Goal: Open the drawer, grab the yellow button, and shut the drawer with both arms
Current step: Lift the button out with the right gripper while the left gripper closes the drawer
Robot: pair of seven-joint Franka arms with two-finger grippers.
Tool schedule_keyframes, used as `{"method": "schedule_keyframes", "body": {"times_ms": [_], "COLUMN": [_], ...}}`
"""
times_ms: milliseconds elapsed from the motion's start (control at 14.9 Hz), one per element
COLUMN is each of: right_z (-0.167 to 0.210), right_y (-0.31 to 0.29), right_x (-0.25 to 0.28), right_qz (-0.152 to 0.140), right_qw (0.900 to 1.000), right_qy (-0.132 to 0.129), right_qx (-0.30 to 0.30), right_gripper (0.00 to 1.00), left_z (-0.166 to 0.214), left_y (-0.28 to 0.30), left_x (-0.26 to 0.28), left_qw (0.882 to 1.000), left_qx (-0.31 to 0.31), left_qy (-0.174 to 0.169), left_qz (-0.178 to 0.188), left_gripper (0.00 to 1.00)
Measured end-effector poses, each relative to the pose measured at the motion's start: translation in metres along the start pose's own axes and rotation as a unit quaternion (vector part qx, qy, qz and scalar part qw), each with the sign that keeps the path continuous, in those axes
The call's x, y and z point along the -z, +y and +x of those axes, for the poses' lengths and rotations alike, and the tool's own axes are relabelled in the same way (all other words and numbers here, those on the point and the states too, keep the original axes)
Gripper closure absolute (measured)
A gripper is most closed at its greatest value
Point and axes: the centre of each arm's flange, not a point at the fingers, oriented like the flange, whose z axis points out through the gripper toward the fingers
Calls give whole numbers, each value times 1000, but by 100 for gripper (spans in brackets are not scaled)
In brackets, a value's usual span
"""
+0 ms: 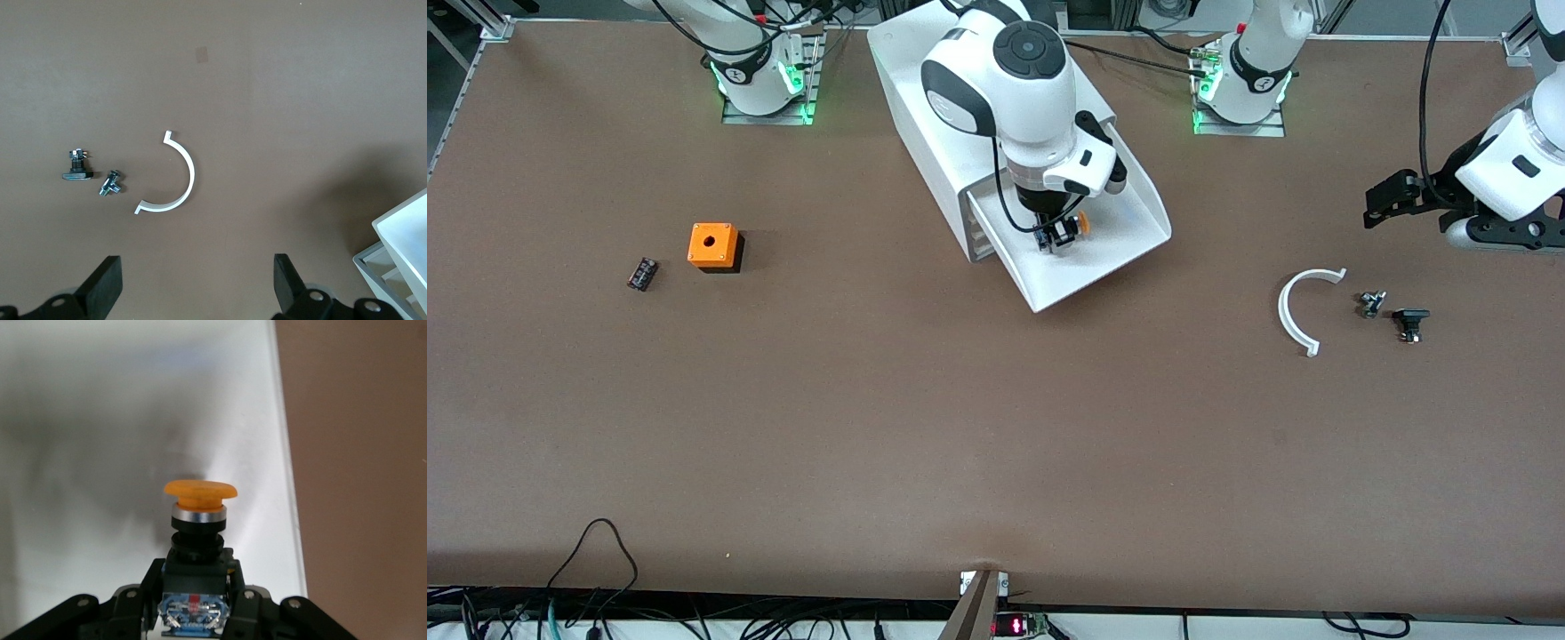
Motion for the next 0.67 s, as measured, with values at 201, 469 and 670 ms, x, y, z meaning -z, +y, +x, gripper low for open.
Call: {"method": "schedule_keyframes", "body": {"times_ms": [201,469,670], "right_z": [-15,-66,-137], "right_y": [10,32,54], "right_x": [27,54,48], "right_qz": [-26,-60,-69], "right_qw": [997,980,957], "right_qy": [1,-1,-10], "right_qx": [-77,-192,-283], "right_gripper": [58,58,58], "left_z": [3,30,55], "left_y": [-2,31,75], "left_x": [-5,-40,-86], "left_qw": [1000,1000,998], "left_qx": [1,27,52], "left_qy": [-5,0,16], "left_qz": [10,13,11], "left_gripper": [0,0,0]}}
